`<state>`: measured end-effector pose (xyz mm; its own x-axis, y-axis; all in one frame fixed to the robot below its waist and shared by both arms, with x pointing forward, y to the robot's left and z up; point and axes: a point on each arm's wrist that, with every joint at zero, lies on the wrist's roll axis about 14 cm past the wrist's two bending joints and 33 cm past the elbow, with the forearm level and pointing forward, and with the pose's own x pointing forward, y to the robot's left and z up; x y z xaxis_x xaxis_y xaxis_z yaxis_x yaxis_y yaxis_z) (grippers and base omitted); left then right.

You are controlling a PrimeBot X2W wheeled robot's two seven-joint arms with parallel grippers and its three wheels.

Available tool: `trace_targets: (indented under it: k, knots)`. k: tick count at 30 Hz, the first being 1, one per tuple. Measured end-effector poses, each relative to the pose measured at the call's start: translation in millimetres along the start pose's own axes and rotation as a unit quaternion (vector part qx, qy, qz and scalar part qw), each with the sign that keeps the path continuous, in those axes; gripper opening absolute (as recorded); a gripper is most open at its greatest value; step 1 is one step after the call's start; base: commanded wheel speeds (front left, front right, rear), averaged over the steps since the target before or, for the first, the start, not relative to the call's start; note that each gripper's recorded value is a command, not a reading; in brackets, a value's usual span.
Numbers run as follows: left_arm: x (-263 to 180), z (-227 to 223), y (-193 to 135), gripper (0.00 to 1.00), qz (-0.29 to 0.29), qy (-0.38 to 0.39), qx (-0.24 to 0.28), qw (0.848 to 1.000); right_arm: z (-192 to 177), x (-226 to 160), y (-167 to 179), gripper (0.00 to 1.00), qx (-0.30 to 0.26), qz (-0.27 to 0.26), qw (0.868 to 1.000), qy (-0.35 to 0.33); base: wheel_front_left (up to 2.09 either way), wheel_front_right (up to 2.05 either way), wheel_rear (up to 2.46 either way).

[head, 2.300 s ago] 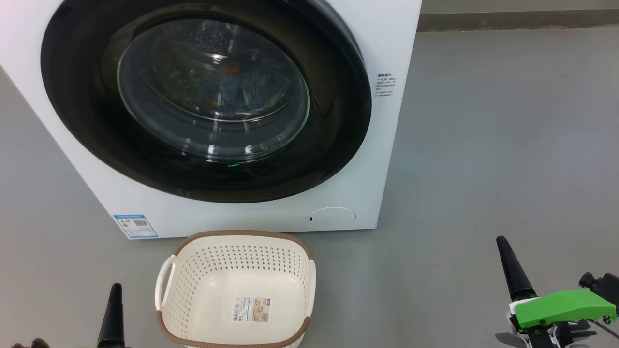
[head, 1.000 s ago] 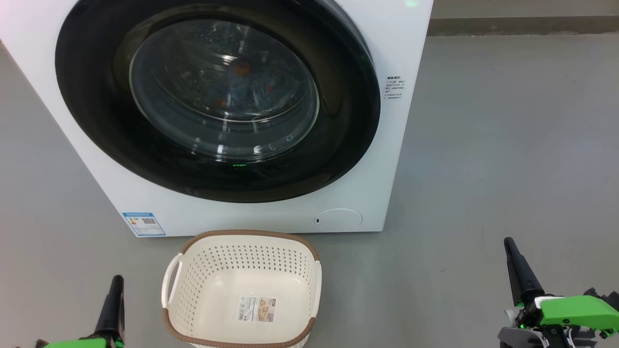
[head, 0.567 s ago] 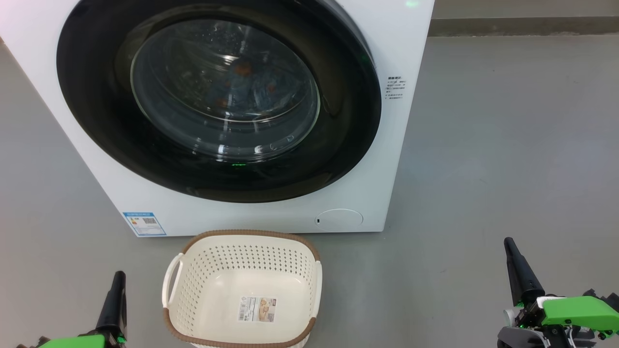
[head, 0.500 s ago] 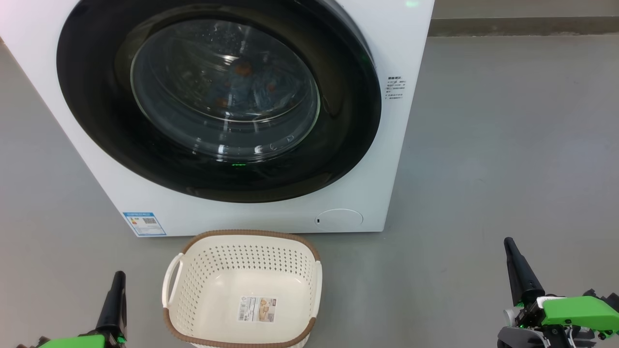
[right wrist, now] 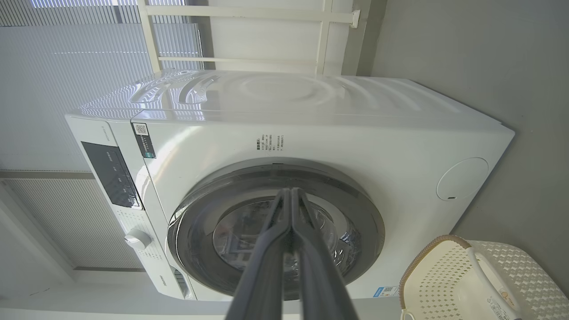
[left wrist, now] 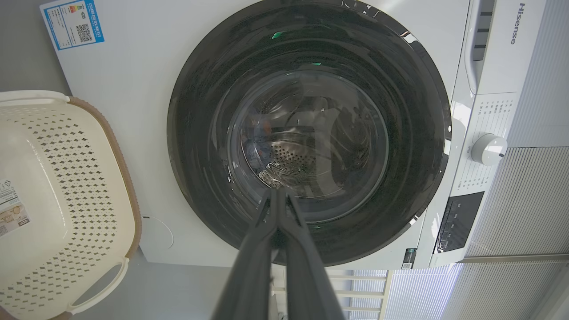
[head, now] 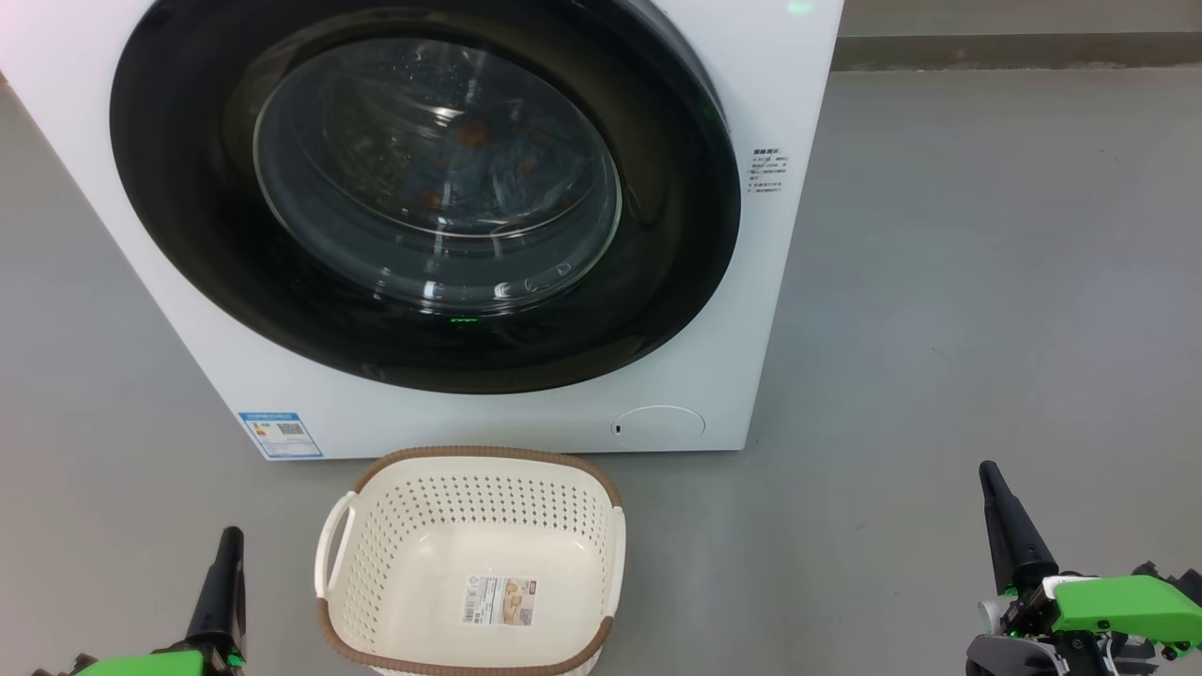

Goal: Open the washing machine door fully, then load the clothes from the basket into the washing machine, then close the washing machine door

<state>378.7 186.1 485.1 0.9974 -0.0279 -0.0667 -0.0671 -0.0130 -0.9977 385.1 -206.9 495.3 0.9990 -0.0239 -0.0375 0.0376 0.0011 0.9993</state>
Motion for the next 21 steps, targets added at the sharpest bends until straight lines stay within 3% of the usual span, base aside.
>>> trace_targets:
  k: [21]
  knots:
    - [0.0,0.3,0.0,0.0,0.0,-0.001,0.0,1.0,0.2,-0.1,0.0,0.0,0.001,0.0,1.0,-0.001,0.0,0.0,0.0]
